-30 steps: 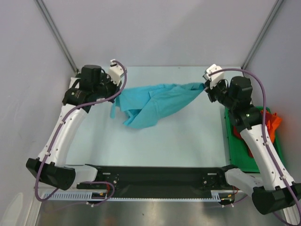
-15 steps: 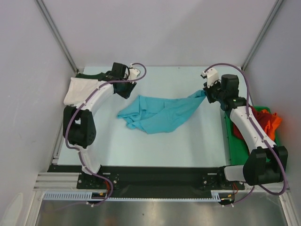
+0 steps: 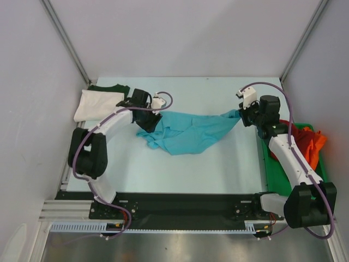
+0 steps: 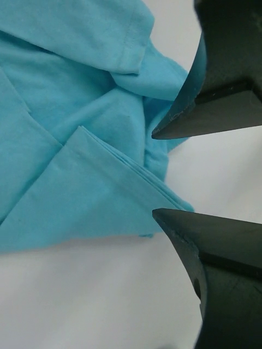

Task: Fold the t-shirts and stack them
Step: Flatten the tshirt out

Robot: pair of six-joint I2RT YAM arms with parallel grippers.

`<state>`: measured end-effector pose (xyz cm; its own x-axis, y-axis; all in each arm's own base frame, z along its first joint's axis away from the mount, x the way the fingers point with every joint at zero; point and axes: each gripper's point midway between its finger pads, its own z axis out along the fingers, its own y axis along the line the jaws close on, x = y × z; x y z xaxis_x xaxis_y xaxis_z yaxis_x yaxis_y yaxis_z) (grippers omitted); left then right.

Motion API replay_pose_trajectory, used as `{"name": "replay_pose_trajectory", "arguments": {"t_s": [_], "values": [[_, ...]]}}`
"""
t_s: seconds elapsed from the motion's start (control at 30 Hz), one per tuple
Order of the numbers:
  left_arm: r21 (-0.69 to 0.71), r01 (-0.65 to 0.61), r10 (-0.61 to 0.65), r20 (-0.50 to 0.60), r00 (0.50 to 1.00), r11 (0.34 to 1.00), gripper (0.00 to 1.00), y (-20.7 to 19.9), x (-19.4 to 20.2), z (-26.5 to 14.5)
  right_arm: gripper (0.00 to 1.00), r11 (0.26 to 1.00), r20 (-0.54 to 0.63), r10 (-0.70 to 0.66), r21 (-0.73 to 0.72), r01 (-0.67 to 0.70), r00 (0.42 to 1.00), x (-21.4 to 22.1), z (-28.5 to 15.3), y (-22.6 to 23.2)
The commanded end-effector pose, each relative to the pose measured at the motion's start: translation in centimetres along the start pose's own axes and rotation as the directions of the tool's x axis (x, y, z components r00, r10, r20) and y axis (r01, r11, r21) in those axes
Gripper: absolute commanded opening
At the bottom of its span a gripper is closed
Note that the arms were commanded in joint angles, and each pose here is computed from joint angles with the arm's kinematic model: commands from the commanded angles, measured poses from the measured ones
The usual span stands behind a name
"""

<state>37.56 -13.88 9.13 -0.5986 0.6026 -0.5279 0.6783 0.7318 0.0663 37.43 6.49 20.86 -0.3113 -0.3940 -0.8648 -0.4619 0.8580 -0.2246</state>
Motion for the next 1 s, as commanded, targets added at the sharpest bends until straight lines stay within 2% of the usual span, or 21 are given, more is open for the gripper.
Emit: {"name": "replay_pose_trajectory", "arguments": {"t_s": [0.0,0.13,0.33,0.43,0.47,0.5,0.53,0.6,0.63,0.7,0.8,0.9,0.97], "values": [[0.076,-0.030,0.031,-0.020,0.999,0.997,0.61,-1.0,-0.9,2.7,0.00,0.999,0.078,0.014,0.030,-0.016,0.997,-1.7,-0.7,-0.9],[0.102,-0.031,0.035,-0.037,0.999,0.994,0.59,-1.5,-2.3,4.4,0.00,0.999,0.071,0.019,0.043,-0.022,0.997,-1.5,-1.1,-1.4],[0.056,-0.031,0.035,-0.071,0.997,0.998,0.56,-1.1,-2.6,6.3,0.00,0.997,0.080,0.047,0.058,-0.052,0.996,-1.3,-1.5,-2.0],[0.024,-0.019,0.021,-0.073,0.997,1.000,0.40,-0.3,-3.2,6.5,0.00,0.997,0.080,0.054,0.057,-0.058,0.995,-1.0,-1.7,-1.9],[0.017,-0.009,0.010,-0.066,0.998,1.000,0.25,-0.2,-3.5,6.4,0.00,0.997,0.080,0.054,0.057,-0.058,0.995,-0.9,-1.7,-1.9],[0.007,-0.004,0.004,-0.053,0.999,1.000,0.18,0.0,-3.8,6.2,0.00,0.997,0.078,0.056,0.056,-0.061,0.995,-0.8,-1.7,-1.8],[-0.007,0.003,-0.004,-0.045,0.999,1.000,0.02,0.2,-3.9,6.0,0.00,0.997,0.078,0.058,0.054,-0.063,0.995,-0.7,-1.7,-1.8],[-0.049,0.006,-0.006,0.010,1.000,0.999,0.00,1.0,-5.0,4.9,0.00,0.996,0.076,0.059,0.055,-0.064,0.995,-0.5,-1.6,-1.8],[-0.135,0.041,-0.030,0.077,0.997,0.990,0.00,2.8,-6.0,3.4,0.00,0.997,0.077,0.059,0.053,-0.064,0.995,-0.5,-1.6,-1.7],[-0.169,0.056,-0.039,0.099,0.994,0.984,0.00,3.4,-6.1,2.9,0.00,0.997,0.075,0.060,0.049,-0.064,0.995,-0.4,-1.5,-1.7],[-0.301,0.070,-0.038,0.110,0.993,0.951,0.01,5.7,-4.8,2.4,0.00,0.996,0.075,0.063,0.055,-0.067,0.995,-0.3,-1.6,-1.8],[-0.455,0.066,0.012,0.167,0.986,0.888,0.00,8.9,-4.8,1.9,0.00,0.996,0.072,0.069,0.050,-0.072,0.995,-0.2,-1.6,-1.6],[-0.533,0.092,-0.002,0.167,0.986,0.841,0.00,11.4,-4.0,1.4,0.00,0.996,0.069,0.072,0.049,-0.075,0.995,-0.1,-1.6,-1.6]]}}
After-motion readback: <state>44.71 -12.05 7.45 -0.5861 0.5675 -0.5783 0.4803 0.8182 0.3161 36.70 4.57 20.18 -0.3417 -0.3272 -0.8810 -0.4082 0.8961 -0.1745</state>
